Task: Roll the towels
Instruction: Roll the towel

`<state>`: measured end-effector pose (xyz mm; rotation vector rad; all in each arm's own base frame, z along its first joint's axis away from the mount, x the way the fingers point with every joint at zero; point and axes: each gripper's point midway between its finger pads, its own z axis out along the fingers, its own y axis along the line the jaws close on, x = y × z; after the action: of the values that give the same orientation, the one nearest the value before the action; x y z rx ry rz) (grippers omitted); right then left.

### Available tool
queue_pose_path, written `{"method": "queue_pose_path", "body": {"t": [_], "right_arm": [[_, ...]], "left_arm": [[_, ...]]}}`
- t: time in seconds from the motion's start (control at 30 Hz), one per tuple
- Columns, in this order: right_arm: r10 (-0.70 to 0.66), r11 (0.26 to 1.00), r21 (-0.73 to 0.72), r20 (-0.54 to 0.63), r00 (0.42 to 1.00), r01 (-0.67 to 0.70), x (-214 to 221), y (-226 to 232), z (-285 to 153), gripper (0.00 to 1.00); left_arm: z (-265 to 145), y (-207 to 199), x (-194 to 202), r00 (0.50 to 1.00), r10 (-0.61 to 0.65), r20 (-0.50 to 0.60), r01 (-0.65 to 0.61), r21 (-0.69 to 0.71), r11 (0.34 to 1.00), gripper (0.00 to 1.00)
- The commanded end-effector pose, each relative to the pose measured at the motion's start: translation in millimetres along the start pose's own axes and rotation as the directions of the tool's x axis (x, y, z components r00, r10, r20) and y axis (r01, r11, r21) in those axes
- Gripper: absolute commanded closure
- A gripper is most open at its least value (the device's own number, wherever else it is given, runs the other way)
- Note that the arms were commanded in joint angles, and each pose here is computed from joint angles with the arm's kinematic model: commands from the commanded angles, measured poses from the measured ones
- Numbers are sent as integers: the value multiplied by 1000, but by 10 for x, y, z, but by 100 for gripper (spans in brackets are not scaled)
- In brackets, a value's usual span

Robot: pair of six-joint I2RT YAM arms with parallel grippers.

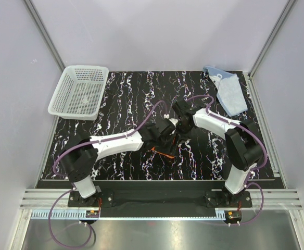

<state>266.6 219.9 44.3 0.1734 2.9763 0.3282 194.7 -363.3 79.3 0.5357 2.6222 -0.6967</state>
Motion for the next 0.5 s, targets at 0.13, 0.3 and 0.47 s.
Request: {"method": "queue_pose_path", "body": {"t": [0.13, 0.3, 0.47], "right_arm": [[-30, 1000, 9, 15, 999, 30, -32, 42, -66, 100], [-33, 999, 1, 13, 999, 33, -5, 43, -70, 100], [-32, 999, -12, 10, 999, 32, -9, 69, -87, 100]], "left_arm": [[208, 28, -113, 997, 71, 42, -67, -93, 993, 42], [313, 100, -104, 996, 78, 48, -71, -130, 989, 44], [372, 16, -99, 994, 100, 53, -94, -113, 989, 49]]}}
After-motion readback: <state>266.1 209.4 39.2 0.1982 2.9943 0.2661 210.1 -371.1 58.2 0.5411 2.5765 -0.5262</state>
